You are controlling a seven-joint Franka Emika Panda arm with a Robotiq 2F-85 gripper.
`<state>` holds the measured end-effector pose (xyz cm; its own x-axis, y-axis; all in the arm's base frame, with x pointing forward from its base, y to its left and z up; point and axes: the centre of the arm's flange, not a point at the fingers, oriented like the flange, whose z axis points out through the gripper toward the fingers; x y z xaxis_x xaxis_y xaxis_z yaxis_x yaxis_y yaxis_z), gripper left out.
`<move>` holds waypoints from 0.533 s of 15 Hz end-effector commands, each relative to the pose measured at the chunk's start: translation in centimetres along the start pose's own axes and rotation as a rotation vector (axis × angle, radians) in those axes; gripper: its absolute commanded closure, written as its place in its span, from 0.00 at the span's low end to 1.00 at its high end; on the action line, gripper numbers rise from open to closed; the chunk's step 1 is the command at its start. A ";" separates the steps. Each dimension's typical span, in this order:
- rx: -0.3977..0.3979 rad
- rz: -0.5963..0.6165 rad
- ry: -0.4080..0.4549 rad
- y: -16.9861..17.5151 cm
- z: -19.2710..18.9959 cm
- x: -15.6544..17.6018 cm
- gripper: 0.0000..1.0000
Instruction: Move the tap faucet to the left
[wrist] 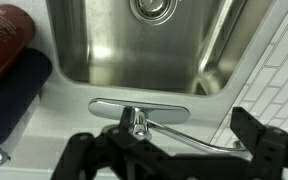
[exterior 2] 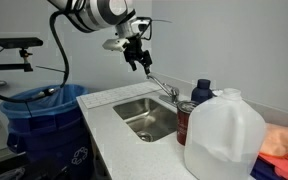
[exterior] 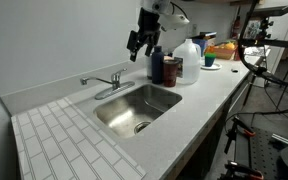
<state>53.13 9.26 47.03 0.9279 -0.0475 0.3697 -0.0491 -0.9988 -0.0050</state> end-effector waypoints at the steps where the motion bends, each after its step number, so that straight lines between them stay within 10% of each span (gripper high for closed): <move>1: 0.000 0.005 0.000 0.0 0.0 0.0 0.00; 8: 0.001 0.013 0.000 -0.1 0.0 0.0 0.00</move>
<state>53.10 9.38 47.00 0.9274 -0.0602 0.3692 -0.0607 -0.9981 -0.0102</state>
